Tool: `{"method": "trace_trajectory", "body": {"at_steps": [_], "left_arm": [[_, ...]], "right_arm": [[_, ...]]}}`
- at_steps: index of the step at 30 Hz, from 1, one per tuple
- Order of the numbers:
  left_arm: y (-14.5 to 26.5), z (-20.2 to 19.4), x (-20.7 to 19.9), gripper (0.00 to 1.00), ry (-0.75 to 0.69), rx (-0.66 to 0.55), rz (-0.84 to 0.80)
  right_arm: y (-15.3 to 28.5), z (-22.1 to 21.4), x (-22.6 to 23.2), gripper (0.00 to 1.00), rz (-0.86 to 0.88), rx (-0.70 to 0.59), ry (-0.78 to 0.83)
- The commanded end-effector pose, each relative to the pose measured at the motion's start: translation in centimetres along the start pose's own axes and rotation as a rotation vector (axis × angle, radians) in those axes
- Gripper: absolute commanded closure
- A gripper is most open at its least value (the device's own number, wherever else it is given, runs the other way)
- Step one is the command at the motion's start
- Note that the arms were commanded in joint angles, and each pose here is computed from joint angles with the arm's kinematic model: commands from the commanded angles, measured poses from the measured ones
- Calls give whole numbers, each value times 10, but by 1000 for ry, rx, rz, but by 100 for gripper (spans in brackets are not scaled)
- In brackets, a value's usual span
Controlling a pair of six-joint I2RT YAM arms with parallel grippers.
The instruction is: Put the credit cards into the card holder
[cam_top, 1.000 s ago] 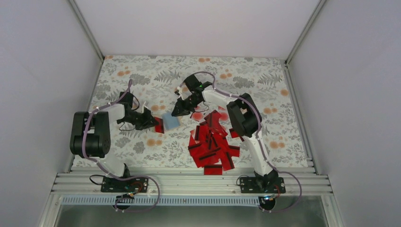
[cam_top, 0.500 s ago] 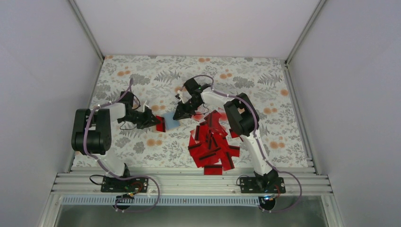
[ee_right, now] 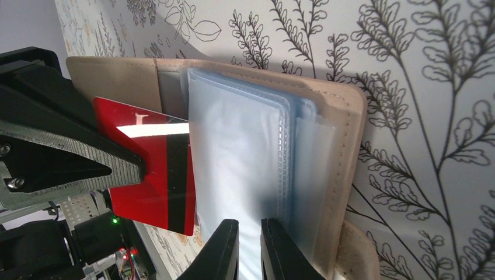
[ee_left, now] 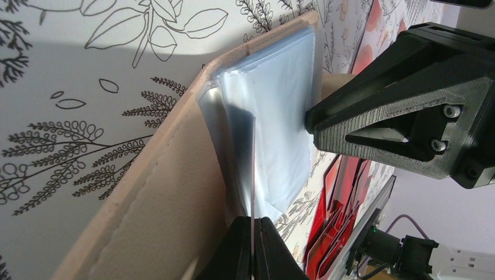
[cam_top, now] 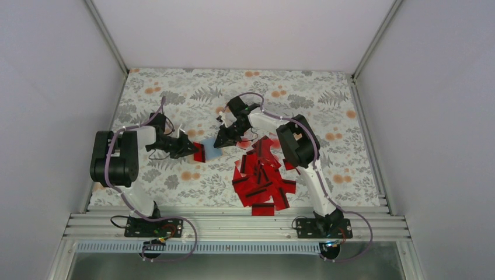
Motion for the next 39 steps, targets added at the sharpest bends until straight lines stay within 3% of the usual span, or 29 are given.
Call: {"method": "trace_trajectory", "body": {"at_steps": [1, 39], "left_arm": [[1, 8, -8, 98, -52, -11, -46], [-12, 14, -5, 98, -27, -22, -95]], "right_arm": [[-10, -9, -18, 88, -33, 37, -41], [13, -3, -13, 87, -17, -5, -35]]}}
Point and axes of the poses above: each gripper's point midway between its finger pads, its own y axis back along the fingers, its own x axis along the line the jaws close on, z = x × y, the point moved 9 cm from there along y, back along the fingers, and after that the axes turned 15 degrees about y, right-handed, at the moved point
